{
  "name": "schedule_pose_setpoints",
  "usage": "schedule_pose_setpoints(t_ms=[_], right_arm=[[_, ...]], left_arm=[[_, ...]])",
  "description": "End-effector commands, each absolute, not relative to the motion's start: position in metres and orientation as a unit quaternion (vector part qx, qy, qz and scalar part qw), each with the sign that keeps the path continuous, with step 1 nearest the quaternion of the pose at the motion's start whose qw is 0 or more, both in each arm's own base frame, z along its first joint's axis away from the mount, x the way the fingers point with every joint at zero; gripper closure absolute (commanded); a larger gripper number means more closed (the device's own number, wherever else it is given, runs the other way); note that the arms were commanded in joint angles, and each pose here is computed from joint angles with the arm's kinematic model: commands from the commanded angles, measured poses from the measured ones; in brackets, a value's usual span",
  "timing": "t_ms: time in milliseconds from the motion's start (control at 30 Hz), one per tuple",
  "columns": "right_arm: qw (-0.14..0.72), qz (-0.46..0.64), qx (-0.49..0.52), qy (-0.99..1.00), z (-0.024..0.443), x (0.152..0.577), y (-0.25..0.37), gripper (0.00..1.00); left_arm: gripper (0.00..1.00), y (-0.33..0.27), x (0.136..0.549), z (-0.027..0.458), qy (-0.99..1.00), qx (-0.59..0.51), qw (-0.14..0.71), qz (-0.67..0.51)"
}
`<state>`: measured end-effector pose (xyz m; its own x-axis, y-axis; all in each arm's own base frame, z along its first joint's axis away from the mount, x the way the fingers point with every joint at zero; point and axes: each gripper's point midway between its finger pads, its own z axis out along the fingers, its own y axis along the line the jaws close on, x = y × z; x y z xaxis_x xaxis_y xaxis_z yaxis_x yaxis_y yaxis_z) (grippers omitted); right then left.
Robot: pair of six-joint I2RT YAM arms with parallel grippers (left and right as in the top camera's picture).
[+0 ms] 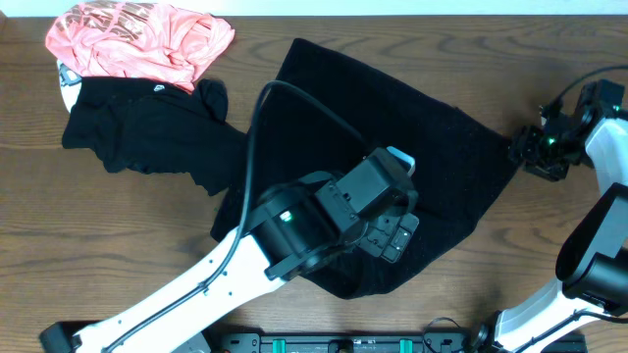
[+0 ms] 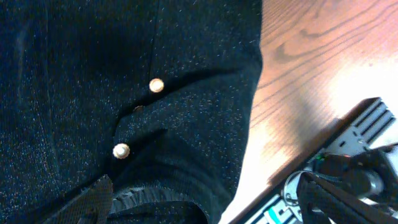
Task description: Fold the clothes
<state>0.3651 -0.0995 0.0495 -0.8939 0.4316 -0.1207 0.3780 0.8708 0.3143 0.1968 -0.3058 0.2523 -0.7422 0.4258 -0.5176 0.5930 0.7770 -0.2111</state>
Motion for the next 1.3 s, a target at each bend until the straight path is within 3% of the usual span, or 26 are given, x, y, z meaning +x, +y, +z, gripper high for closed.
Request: schedule_pose_setpoints(t_ms=[0, 300, 367, 467, 533, 600, 800, 967, 1200, 1233, 1267], right_arm=[[0.087, 0.128, 0.241, 0.958, 0.035, 0.359, -0.111, 0.36], [0.107, 0.114, 0.245, 0.957, 0.012, 0.359, -0.116, 0.36], [0.111, 0.113, 0.245, 0.957, 0.009, 0.359, -0.116, 0.41], [0.118, 0.114, 0.245, 0.955, 0.007, 0.361, -0.116, 0.68], [0.125, 0.115, 0.245, 0.954, 0.008, 0.365, -0.117, 0.74], [0.131, 0.117, 0.244, 0.954, 0.009, 0.368, -0.117, 0.72], [0.132, 0.119, 0.242, 0.954, 0.007, 0.369, -0.116, 0.48], [0.124, 0.121, 0.242, 0.955, 0.002, 0.368, -0.114, 0.46], [0.107, 0.140, 0.239, 0.955, -0.016, 0.368, -0.105, 0.62], [0.108, 0.141, 0.239, 0.955, -0.017, 0.369, -0.105, 0.68], [0.113, 0.142, 0.238, 0.954, -0.017, 0.371, -0.106, 0.82]], left_arm=[[0.05, -0.303, 0.210, 0.246, 0.922, 0.263, 0.231, -0.165], [0.05, -0.288, 0.238, 0.231, 0.938, 0.227, 0.222, -0.142], [0.05, -0.285, 0.242, 0.231, 0.939, 0.219, 0.223, -0.141], [0.05, -0.280, 0.248, 0.230, 0.942, 0.210, 0.224, -0.138], [0.05, -0.278, 0.251, 0.230, 0.943, 0.205, 0.225, -0.137], [0.05, -0.275, 0.253, 0.230, 0.944, 0.201, 0.225, -0.136], [0.05, -0.268, 0.262, 0.231, 0.946, 0.187, 0.230, -0.134], [0.05, -0.265, 0.265, 0.231, 0.946, 0.184, 0.231, -0.132], [0.05, -0.265, 0.265, 0.231, 0.945, 0.189, 0.231, -0.131], [0.05, -0.265, 0.265, 0.231, 0.945, 0.188, 0.231, -0.131], [0.05, -0.265, 0.265, 0.231, 0.945, 0.188, 0.231, -0.131]])
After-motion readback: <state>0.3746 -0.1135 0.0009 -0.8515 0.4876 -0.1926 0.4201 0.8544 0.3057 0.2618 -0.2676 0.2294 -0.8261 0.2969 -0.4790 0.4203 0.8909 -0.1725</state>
